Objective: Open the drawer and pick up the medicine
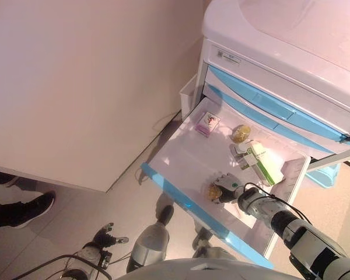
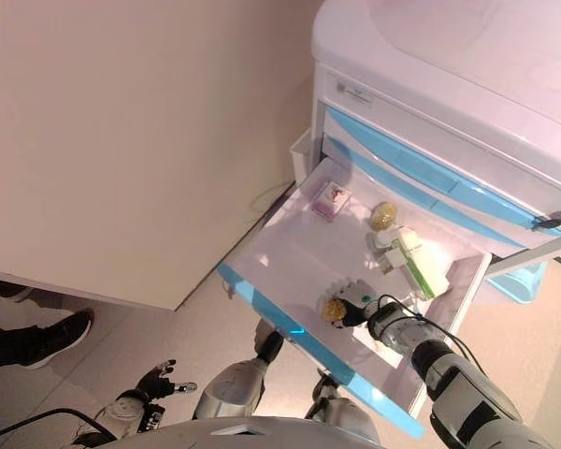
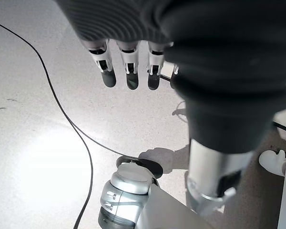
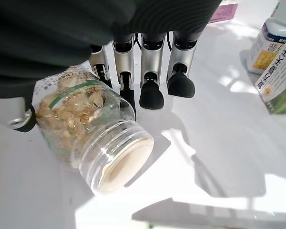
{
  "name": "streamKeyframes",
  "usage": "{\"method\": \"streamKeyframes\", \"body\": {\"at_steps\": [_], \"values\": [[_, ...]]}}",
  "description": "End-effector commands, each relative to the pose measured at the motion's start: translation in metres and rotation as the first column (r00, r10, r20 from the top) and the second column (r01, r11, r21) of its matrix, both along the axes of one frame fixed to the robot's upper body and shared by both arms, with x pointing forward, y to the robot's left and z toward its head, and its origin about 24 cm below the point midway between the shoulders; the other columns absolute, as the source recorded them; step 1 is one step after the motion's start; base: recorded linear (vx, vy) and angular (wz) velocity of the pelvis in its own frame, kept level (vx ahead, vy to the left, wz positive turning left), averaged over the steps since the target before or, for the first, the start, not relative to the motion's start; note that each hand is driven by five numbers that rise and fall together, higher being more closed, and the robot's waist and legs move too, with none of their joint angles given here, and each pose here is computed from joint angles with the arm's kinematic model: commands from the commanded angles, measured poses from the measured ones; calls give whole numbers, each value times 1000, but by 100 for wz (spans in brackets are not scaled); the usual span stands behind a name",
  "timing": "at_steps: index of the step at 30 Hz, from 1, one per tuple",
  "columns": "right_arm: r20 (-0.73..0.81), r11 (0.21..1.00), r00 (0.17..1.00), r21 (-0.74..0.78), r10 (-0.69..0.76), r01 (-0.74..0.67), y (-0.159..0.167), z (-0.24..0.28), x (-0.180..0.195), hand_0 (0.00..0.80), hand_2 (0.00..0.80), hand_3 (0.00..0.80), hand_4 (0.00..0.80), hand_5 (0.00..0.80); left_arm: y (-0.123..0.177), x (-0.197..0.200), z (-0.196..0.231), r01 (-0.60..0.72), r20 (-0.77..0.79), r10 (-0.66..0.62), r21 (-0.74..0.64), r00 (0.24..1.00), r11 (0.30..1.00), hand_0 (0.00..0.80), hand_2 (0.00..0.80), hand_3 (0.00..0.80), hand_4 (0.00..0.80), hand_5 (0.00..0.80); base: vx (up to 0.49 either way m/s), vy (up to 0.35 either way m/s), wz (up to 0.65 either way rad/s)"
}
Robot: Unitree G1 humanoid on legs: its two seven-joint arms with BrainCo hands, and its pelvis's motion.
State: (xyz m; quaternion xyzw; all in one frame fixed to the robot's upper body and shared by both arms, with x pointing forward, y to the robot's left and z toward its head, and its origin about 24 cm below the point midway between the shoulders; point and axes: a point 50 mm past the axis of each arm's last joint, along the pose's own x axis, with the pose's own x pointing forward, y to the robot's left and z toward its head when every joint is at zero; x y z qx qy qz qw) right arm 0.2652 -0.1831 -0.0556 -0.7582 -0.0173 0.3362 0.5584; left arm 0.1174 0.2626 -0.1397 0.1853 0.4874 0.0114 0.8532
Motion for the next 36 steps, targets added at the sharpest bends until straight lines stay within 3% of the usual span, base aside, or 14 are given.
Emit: {"method": "streamKeyframes", "body": {"at_steps": [1, 6, 14, 19, 20, 24, 28, 36], "values": [[-91, 999, 995, 5, -51, 51, 2, 32, 17, 800, 800, 800, 800, 800, 12, -6, 1, 27, -46, -25, 49, 999, 998, 0, 0, 0, 0, 0, 1, -2, -13], [-265, 966, 957, 195, -117, 172, 0, 88, 14, 800, 800, 800, 800, 800, 27, -19, 2, -49, -87, 54, 63, 995, 997, 0, 0, 0, 0, 0, 29, 31, -27], [-359, 882, 930, 461, 84, 99, 0, 205, 15, 800, 800, 800, 800, 800, 28, -20, 1, -97, -80, 102, 62, 992, 993, 0, 0, 0, 0, 0, 42, 48, -54], [-241, 748, 957, 663, 163, 40, -2, 253, 23, 800, 800, 800, 800, 800, 21, -19, -1, -68, -80, 73, 60, 994, 996, 0, 0, 0, 0, 0, 52, 43, -27], [-168, 680, 975, 733, 146, 24, -7, 270, 28, 800, 800, 800, 800, 800, 20, -21, -2, -64, -85, 69, 59, 994, 996, 0, 0, 0, 0, 0, 52, 38, -15], [-8, 540, 998, 841, 58, -24, -26, 307, 40, 800, 800, 800, 800, 800, 19, -24, -4, -60, -100, 66, 54, 993, 997, 0, 0, 0, 0, 0, 54, 35, -13], [124, 471, 982, 881, -143, -43, -55, 337, 51, 800, 800, 800, 800, 800, 17, -34, -7, -63, -133, 69, 55, 989, 997, 0, 0, 0, 0, 0, 62, 31, 4], [145, 384, 898, 923, -415, 28, -101, 384, 66, 800, 800, 800, 800, 800, 25, -50, -8, -72, -196, 85, 73, 977, 995, 0, 0, 0, 0, 0, 51, 18, 0]]}}
